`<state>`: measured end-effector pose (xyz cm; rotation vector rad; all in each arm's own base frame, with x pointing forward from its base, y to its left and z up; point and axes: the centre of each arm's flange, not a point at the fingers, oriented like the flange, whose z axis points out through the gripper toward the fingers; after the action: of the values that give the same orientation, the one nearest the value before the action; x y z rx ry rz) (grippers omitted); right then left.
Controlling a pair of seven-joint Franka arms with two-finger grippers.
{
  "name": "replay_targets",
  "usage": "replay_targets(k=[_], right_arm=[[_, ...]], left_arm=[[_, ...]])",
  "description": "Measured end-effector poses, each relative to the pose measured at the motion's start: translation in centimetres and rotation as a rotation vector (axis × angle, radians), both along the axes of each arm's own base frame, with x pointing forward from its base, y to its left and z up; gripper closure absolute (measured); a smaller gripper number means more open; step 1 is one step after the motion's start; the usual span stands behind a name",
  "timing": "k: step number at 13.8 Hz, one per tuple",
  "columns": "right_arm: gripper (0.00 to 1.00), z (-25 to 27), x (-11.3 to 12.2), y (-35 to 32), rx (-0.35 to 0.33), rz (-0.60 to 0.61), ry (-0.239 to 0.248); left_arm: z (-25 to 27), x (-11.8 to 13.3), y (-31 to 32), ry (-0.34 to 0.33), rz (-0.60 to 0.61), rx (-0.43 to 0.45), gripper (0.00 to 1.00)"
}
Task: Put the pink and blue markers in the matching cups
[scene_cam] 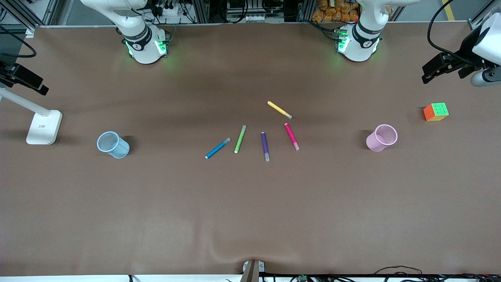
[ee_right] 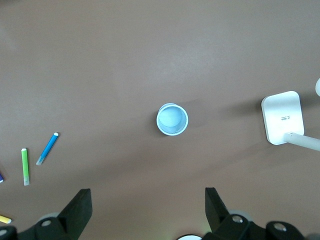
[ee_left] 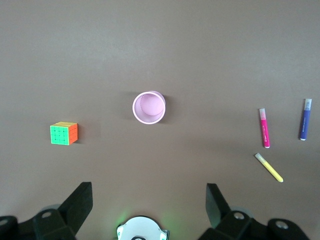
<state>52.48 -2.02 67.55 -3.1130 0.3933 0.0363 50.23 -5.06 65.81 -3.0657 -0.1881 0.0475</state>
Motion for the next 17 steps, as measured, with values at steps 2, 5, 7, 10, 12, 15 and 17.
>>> replay_targets(k=[2,5,7,10,12,15,17], right_arm=[[0.00,0.00,0.00,-0.02,0.000,0.022,0.000],[0.00,-0.01,-0.02,-0.38,0.002,0.095,0.000],[0.00,-0.01,-0.03,-0.48,0.003,0.108,0.000],[0.00,-0.04,-0.04,-0.58,0.003,0.112,0.001],[0.00,-0.07,-0.04,-0.60,0.003,0.112,0.002],[0.00,-0.11,-0.03,-0.60,0.003,0.113,0.003],[0.00,-0.11,-0.03,-0.60,0.003,0.113,0.003]], left_arm=[[0.01,0.00,0.00,0.000,0.000,0.000,0.00],[0.02,0.00,0.01,0.000,0.000,0.000,0.00],[0.03,0.01,0.06,-0.001,0.001,0.000,0.00],[0.04,0.01,0.07,-0.001,0.001,0.000,0.00],[-0.03,0.06,0.07,0.001,0.001,0.000,0.00],[-0.22,0.18,0.06,0.004,0.001,0.000,0.00],[-0.35,0.23,-0.02,0.008,0.000,0.000,0.00]])
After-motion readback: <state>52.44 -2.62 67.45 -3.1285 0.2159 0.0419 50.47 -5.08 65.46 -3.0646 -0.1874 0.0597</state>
